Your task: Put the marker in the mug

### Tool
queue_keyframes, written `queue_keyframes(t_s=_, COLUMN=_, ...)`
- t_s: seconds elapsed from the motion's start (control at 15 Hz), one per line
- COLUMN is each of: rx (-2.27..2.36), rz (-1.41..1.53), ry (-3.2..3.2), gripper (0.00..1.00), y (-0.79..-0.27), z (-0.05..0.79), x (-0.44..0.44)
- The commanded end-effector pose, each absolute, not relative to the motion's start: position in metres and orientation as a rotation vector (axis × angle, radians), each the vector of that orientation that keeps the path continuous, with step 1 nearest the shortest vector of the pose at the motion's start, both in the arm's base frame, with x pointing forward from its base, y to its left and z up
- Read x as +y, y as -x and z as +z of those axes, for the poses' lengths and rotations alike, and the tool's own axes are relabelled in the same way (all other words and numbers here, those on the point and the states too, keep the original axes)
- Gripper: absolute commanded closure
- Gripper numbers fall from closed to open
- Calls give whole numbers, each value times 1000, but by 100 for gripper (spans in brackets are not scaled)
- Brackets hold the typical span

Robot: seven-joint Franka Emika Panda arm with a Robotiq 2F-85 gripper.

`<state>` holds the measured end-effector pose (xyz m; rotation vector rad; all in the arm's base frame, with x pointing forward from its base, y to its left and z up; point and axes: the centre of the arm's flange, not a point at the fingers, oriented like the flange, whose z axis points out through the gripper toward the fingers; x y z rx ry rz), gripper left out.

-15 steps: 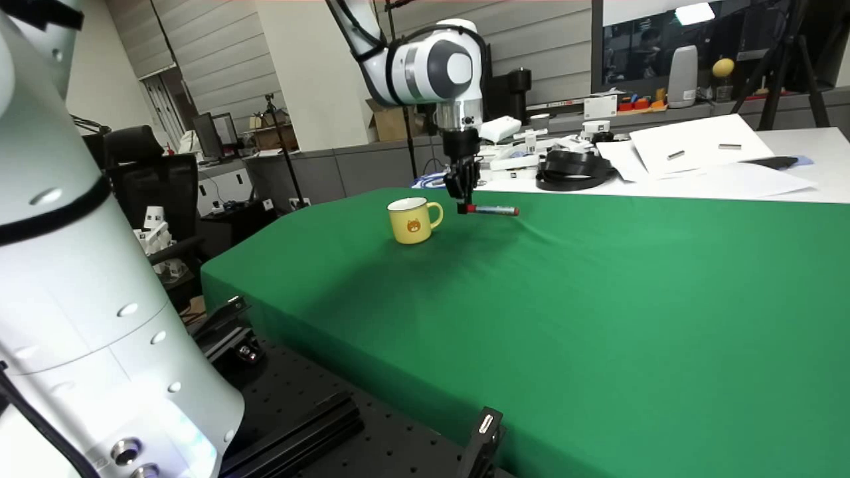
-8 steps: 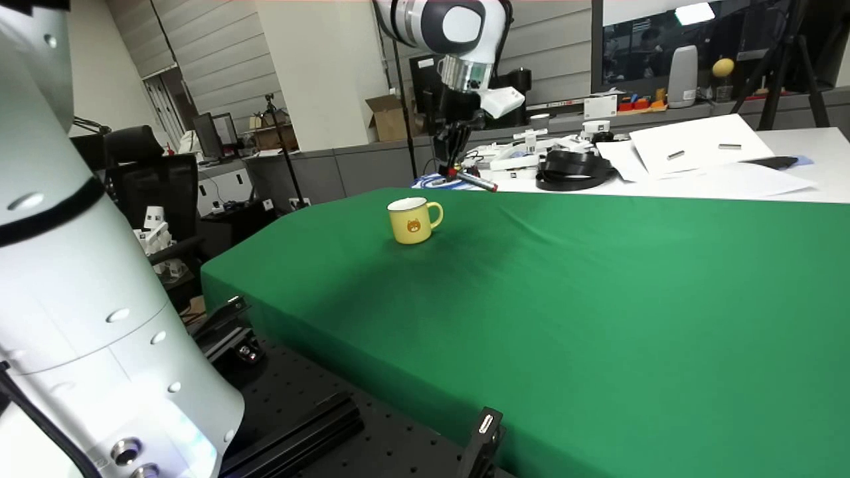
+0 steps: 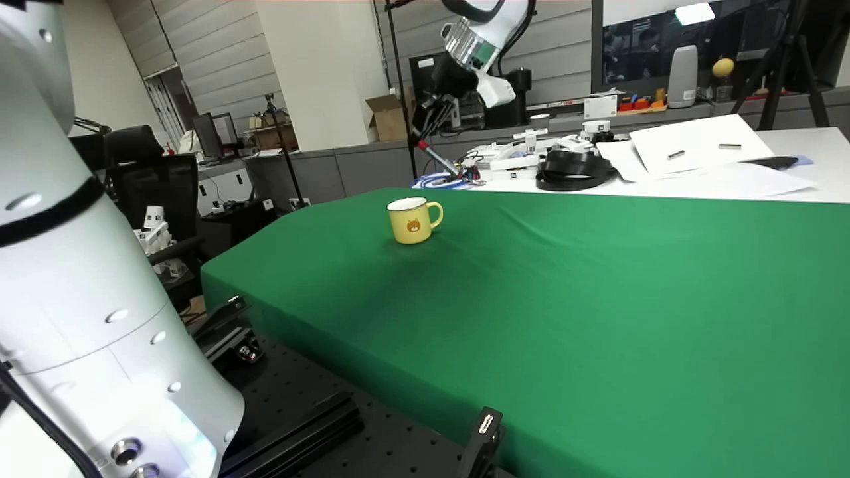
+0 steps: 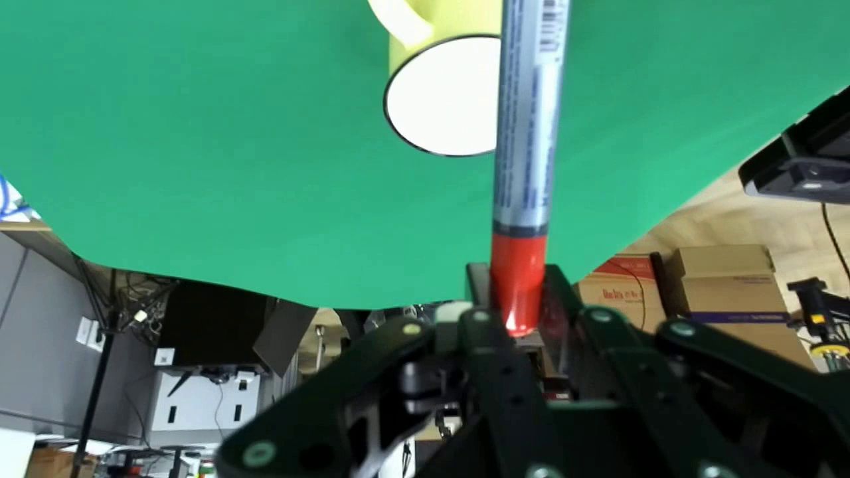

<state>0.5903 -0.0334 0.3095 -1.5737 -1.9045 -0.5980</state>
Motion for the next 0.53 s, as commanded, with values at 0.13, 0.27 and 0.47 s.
queue_keyframes(t_s=0.13, rx=-1850, rz=-621, ry=1440, gripper=95, y=-587, z=333, x=-24)
queue_keyframes(t_s=0.27, rx=-1852, rz=-597, ry=1416, gripper=95, y=-586, z=328, x=-13)
queue_keyframes(t_s=0.47, rx=-1860, rz=-566, ry=1378, gripper=95, y=-587, z=319, x=11)
